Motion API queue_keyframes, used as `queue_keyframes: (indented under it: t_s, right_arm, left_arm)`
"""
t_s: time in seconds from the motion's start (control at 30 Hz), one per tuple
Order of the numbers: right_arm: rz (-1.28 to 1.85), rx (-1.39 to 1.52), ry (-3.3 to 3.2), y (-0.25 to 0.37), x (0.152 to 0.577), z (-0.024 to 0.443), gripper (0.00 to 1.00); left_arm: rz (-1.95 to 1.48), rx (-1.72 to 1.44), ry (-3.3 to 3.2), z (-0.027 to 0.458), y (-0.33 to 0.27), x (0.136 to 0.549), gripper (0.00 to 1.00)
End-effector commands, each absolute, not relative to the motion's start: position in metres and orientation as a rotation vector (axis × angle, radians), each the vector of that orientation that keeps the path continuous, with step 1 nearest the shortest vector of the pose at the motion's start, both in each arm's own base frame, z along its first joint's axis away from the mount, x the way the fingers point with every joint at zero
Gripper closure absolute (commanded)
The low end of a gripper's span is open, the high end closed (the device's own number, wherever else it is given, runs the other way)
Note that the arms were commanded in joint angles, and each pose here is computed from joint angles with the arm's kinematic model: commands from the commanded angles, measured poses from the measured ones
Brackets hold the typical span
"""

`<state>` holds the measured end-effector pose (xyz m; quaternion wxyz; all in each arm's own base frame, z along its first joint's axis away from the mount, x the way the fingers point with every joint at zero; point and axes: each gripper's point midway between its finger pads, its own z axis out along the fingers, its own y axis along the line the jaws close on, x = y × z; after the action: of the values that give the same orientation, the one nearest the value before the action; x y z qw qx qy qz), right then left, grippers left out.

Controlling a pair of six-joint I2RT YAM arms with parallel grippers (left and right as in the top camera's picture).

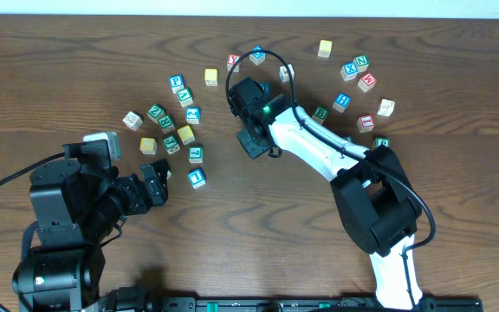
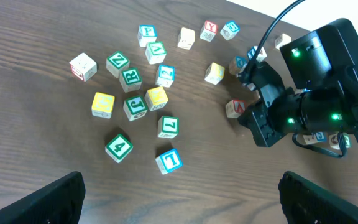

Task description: Spell out AI2

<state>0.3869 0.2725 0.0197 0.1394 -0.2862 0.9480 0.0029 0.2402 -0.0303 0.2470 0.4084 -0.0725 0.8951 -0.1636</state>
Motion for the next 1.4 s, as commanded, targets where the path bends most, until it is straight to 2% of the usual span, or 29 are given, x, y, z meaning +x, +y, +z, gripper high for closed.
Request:
queue_keyframes:
  t_s: [0.0,0.2,0.57,0.8,1.37]
  right_arm:
    - [0.039,-0.853,2.706,0.276,0.385,0.037,0.99]
    - [0.030,-0.706,2.682,0.263,0.396,0.066,0.99]
    - [0.054,-0.223,2.764,0.227,0.414,0.048,0.99]
    - [0.124,-0.152,2.761,0.232,0.409,0.026,0.99]
    - [0.188,-0.010,2.711,0.239,0.419,0.010,0.99]
  left_arm:
    - [-0.390,-0.160,2.245,0.252,-0.029,0.241,0.02]
    - [-0.390,-0.160,2.245,0.252,-0.029,0.241,0.02]
    - [-0.390,-0.160,2.245,0.252,-0.029,0.241,0.02]
    - [-0.390,-0.160,2.245,0.252,-0.029,0.241,0.02]
    - [-0.390,-0.160,2.245,0.252,-0.029,0.241,0.02]
